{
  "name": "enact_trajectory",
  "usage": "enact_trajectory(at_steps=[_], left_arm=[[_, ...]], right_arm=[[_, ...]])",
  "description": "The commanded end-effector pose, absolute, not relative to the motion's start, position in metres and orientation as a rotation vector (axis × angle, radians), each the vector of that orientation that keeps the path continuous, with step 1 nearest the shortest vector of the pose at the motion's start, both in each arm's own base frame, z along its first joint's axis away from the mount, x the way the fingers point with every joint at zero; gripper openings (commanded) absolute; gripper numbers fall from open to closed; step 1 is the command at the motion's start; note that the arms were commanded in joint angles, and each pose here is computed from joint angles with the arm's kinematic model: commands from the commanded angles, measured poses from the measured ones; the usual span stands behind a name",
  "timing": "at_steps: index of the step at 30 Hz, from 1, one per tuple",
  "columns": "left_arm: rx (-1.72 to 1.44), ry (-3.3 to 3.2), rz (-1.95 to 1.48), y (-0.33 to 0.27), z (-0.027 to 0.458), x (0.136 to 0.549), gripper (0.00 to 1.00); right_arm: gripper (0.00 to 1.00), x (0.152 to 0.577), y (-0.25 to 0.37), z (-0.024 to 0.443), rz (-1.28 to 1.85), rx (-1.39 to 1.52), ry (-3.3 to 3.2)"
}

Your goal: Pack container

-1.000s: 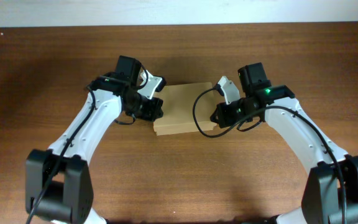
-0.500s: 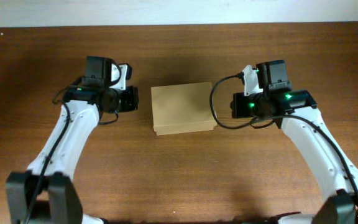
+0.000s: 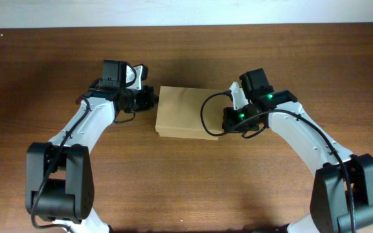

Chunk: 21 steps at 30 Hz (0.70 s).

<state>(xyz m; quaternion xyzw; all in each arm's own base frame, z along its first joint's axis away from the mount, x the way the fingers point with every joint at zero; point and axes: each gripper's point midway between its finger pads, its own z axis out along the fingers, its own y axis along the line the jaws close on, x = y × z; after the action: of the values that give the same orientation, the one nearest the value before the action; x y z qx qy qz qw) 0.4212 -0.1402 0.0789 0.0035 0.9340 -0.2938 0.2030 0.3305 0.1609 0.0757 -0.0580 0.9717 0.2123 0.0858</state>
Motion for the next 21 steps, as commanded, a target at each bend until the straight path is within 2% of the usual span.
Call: enact_trajectory(at_steps=[1,5,8,9,11,14,18,19,20,21], left_arm=[[0.049,2.619,-0.898,-0.159,0.078,0.412,0.02],[0.007,2.615,-0.744,-0.14,0.096,0.415,0.02],[0.063,2.49,-0.615,-0.125,0.161,0.409,0.02],[0.079,2.416,-0.616,-0.124,0.194,0.4,0.02],[0.094,2.357,-0.616,-0.121,0.228,0.381,0.02],[0.137,2.341,-0.611,-0.12,0.255,0.344,0.02],[0.221,2.263,-0.64,-0.132,0.29,0.305,0.02],[0.233,2.246,-0.644,-0.134,0.295,0.3,0.02],[0.247,2.22,-0.649,-0.135,0.303,0.293,0.05],[0.243,2.203,-0.656,-0.134,0.309,0.287,0.64]], right_arm=[[0.04,0.325,0.17,0.074,0.651,-0.194,2.901],[0.04,0.329,0.15,0.087,0.47,-0.167,2.904],[0.04,0.324,0.14,0.137,0.422,-0.166,2.826],[0.04,0.317,0.138,0.162,0.434,-0.172,2.769],[0.04,0.298,0.132,0.198,0.452,-0.18,2.685],[0.04,0.264,0.122,0.24,0.473,-0.19,2.582],[0.05,0.21,0.105,0.272,0.487,-0.195,2.503],[0.09,0.204,0.103,0.276,0.489,-0.196,2.488],[0.34,0.195,0.1,0.283,0.495,-0.199,2.455],[0.79,0.188,0.098,0.288,0.5,-0.2,2.428]])
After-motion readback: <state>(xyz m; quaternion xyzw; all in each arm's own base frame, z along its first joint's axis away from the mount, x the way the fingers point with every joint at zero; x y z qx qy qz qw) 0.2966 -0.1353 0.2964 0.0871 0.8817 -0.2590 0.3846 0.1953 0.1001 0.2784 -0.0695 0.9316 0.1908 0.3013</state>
